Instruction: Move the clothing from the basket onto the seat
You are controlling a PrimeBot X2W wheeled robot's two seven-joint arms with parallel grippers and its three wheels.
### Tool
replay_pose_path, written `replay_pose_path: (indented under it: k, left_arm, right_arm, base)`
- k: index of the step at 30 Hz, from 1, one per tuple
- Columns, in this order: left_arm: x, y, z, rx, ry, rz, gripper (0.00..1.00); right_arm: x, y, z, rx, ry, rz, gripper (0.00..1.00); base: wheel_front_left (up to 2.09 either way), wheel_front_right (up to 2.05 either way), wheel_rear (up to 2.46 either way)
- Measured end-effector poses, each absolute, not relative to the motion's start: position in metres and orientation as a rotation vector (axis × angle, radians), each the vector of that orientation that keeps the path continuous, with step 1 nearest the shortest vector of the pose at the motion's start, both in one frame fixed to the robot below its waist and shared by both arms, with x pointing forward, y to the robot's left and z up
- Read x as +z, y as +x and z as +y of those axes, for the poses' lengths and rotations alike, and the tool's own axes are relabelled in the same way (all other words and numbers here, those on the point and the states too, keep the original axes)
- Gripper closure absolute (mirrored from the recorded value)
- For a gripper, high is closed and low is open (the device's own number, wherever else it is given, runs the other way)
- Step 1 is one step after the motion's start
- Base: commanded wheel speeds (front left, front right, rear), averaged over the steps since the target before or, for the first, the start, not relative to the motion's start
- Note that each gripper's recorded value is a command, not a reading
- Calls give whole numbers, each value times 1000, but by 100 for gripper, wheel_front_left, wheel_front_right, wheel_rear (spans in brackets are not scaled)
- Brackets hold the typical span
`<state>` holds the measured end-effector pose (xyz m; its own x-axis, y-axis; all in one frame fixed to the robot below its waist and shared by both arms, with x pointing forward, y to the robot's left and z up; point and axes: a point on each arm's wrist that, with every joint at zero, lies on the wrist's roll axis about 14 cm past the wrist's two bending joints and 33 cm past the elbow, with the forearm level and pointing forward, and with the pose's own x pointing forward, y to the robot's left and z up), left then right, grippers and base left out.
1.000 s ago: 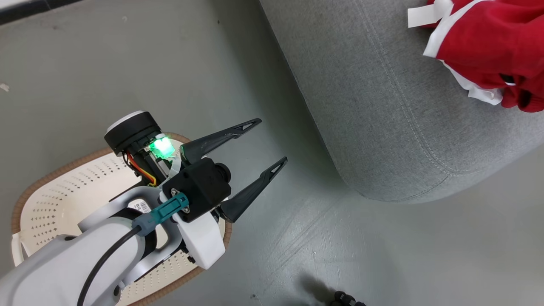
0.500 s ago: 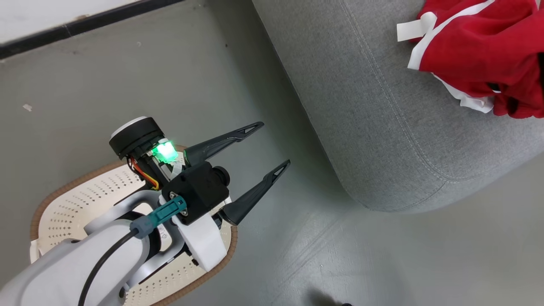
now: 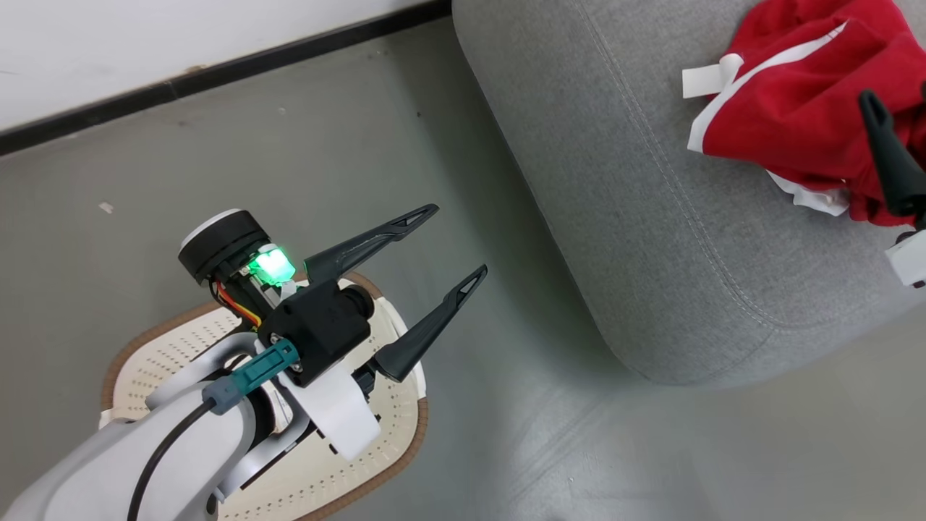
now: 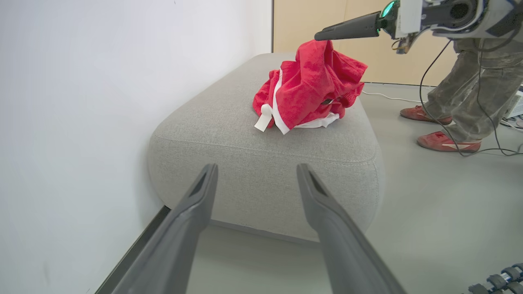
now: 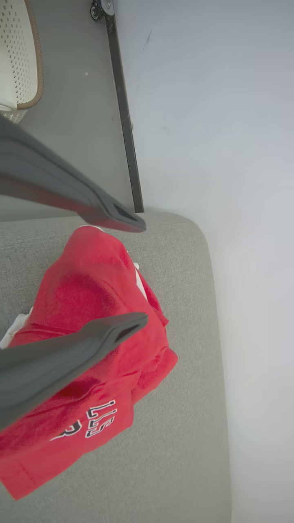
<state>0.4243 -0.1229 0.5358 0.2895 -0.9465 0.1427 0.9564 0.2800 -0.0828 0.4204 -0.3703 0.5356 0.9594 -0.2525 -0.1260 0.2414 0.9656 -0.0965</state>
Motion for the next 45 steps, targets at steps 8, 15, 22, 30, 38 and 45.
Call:
replay_pose_path:
  k: [8,15,22,30,38,45]
  left_arm:
    - [553,431,-105,-1176,-181,-109,0]
    - [565,449,-75,-1015,-215,-135,0]
    - [570,465,-33,-827,-227,-161,0]
    - [567,472,22,-613,-256,-160,0]
    - [561,464,68,-441,-275,-157,0]
    - [555,451,101,-327,-265,-141,0]
  right_arm:
    - [557,442,-307,-56,-102,85,0]
    - [567,458,-257,88,-84,31,0]
    - [569,469,-227,169,-59,-7,0]
    - [570,476,-197,245,-42,-74,0]
    - [565,477,-179,285,-17,-124,0]
    - [557,467,-163,309,26,-152,0]
  base:
    - [0,0,0]
    - [0,0,0]
    - [0,0,0]
    - [0,0,0]
    - [0,0,0]
    - [0,0,0]
